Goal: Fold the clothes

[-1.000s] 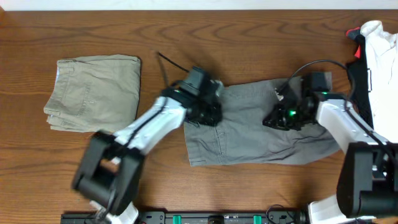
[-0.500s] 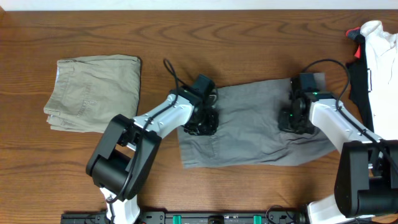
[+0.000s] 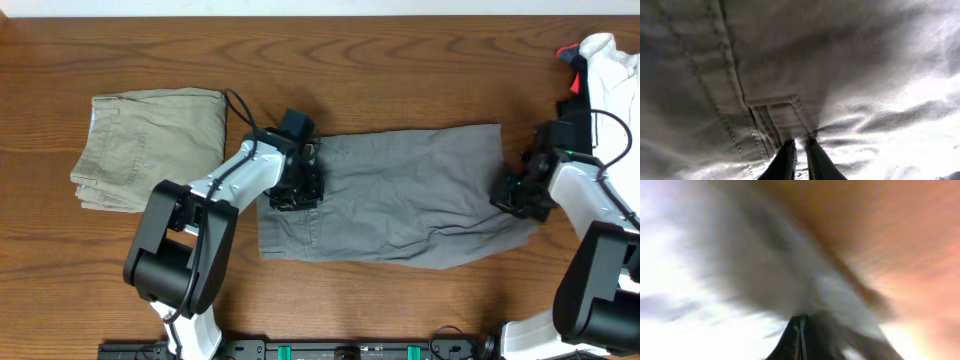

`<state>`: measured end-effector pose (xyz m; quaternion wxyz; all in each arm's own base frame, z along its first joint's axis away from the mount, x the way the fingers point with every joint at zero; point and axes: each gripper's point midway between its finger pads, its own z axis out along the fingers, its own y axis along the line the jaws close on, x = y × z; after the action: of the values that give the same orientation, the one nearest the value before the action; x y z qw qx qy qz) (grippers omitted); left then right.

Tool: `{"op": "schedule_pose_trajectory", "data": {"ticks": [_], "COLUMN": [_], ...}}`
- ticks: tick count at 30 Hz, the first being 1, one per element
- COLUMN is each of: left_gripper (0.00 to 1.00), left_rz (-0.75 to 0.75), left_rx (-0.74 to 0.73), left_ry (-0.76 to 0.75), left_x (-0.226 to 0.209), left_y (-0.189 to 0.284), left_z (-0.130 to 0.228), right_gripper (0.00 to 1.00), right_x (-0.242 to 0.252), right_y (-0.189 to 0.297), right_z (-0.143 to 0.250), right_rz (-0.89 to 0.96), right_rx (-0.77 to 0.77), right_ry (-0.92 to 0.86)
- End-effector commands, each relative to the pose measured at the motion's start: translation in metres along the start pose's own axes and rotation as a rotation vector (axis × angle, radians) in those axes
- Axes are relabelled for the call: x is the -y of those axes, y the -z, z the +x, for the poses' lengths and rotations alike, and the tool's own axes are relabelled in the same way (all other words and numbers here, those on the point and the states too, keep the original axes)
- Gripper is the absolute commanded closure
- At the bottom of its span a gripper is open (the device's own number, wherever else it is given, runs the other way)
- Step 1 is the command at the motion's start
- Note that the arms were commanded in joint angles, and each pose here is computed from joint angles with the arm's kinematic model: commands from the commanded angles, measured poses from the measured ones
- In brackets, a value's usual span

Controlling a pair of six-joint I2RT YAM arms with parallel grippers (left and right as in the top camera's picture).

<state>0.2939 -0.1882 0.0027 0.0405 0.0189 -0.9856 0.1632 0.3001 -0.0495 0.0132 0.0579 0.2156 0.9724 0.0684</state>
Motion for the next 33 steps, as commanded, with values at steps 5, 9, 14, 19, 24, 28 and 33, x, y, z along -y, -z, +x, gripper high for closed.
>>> {"op": "schedule_pose_trajectory", "data": {"ticks": [5, 9, 14, 19, 24, 28, 33], "left_gripper": [0.83, 0.78, 0.77, 0.78, 0.81, 0.81, 0.81], "left_rz": [0.013, 0.055, 0.077, 0.069, 0.012, -0.051, -0.19], "left_rx": [0.171, 0.262, 0.281, 0.256, 0.199, 0.155, 0.147], "left_ry": [-0.079, -0.156, -0.238, -0.336, -0.339, -0.331, -0.314], "left_x": [0.009, 0.028, 0.051, 0.064, 0.049, 0.033, 0.006], "left_y": [0.049, 0.066, 0.049, 0.021, -0.005, -0.016, -0.014], "left_z": [-0.016, -0.027, -0.03, -0.028, -0.025, -0.019, -0.017], "right_gripper": [0.99, 0.99, 0.99, 0.99, 0.98, 0.99, 0.99], "right_x": [-0.101, -0.125, -0.157, -0.19, -0.187, -0.147, -0.119], "right_y": [0.067, 0.074, 0.051, 0.015, -0.042, -0.087, -0.089], "right_z": [-0.007, 0.001, 0.03, 0.061, 0.081, 0.075, 0.056], "right_rz": [-0.577, -0.644, -0.655, -0.66, -0.537, -0.296, -0.237], "right_rx": [0.09, 0.089, -0.007, -0.115, -0.211, -0.246, -0.221], "right_ry": [0.239, 0.304, 0.42, 0.529, 0.563, 0.441, 0.354]}}
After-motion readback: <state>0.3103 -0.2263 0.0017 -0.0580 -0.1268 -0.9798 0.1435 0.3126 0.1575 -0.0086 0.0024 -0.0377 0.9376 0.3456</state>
